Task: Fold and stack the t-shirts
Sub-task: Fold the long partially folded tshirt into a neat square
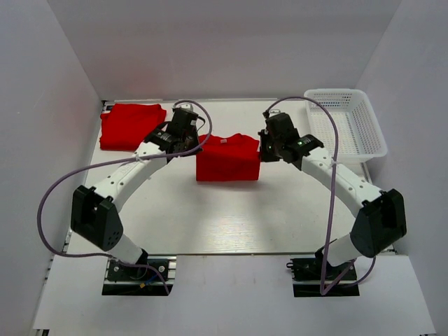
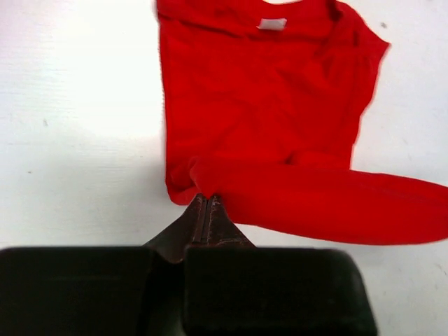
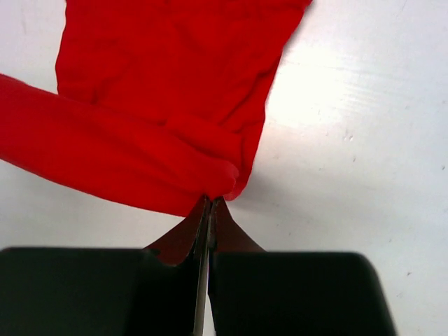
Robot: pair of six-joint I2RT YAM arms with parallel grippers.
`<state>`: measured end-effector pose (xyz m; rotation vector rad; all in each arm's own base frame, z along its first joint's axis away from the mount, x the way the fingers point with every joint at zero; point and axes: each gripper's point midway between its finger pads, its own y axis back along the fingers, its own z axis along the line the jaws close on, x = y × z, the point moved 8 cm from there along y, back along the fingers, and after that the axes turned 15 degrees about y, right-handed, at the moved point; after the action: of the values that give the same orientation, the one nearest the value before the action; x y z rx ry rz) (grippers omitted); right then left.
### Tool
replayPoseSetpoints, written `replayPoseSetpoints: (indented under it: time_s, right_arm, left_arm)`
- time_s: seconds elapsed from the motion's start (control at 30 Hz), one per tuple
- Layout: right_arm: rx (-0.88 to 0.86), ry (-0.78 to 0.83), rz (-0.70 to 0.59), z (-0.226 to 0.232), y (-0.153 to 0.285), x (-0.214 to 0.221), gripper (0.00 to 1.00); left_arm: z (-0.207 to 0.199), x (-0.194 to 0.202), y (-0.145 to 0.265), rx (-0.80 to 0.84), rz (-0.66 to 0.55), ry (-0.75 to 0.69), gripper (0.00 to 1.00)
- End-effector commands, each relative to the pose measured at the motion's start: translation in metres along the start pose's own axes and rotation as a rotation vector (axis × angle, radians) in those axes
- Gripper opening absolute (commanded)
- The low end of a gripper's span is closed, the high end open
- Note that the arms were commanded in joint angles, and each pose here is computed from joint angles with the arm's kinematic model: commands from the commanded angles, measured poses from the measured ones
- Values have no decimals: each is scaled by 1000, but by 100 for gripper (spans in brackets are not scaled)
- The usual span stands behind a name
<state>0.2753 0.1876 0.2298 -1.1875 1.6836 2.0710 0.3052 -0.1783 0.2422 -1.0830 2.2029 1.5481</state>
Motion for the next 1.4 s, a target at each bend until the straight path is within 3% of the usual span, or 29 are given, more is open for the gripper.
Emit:
replayPoseSetpoints:
  time_s: [0.0, 0.23, 0.77, 1.37]
  right_arm:
    - [59, 23, -62, -13, -2, -27, 0]
    - [88, 10, -25, -31, -35, -40, 0]
    - [25, 8, -74, -63, -81, -84, 0]
    - [-47, -48, -77, -92, -142, -100, 0]
  left_arm:
    - [-6, -29, 1, -37, -119, 23, 0]
    - [-15, -49, -28, -99, -118, 24, 0]
    - [-19, -88, -72, -138, -173, 19, 0]
    - [-9, -96, -139, -133, -144, -38, 0]
